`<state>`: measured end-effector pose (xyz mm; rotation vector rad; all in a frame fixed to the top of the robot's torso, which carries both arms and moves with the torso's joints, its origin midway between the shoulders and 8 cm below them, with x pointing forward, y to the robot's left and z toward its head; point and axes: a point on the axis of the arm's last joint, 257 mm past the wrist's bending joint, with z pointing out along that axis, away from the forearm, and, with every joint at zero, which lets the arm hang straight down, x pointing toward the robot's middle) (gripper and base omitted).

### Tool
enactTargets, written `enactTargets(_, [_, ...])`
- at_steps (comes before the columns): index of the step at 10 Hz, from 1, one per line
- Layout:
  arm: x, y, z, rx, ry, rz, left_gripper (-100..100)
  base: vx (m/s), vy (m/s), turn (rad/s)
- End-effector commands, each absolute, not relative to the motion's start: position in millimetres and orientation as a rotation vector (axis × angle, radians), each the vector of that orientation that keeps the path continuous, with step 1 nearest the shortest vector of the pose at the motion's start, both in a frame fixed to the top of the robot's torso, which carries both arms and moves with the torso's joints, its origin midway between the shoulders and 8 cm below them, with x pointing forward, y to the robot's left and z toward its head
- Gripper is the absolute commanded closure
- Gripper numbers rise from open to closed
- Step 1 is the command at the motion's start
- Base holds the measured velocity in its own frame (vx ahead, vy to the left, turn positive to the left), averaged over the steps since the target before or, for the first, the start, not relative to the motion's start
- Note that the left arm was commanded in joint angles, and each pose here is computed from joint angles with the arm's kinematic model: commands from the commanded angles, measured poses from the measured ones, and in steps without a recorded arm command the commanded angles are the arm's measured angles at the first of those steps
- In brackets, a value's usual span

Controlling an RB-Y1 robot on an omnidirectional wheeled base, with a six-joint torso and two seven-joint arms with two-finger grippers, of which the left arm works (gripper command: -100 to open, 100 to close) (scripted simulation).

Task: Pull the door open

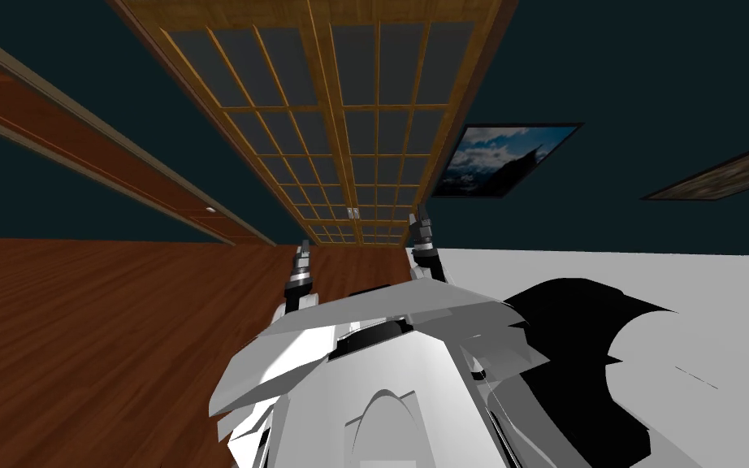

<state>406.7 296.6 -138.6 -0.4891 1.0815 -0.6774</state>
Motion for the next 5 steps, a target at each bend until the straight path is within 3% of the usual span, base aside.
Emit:
enactTargets(1, [410,301,-149,-0.473,1.103,-0.643,-100,0.099,-0.005,-0.060])
enactTargets(5, [414,310,-175,-0.437,1.155,-0.560,-100,0.092,0.001,-0.070])
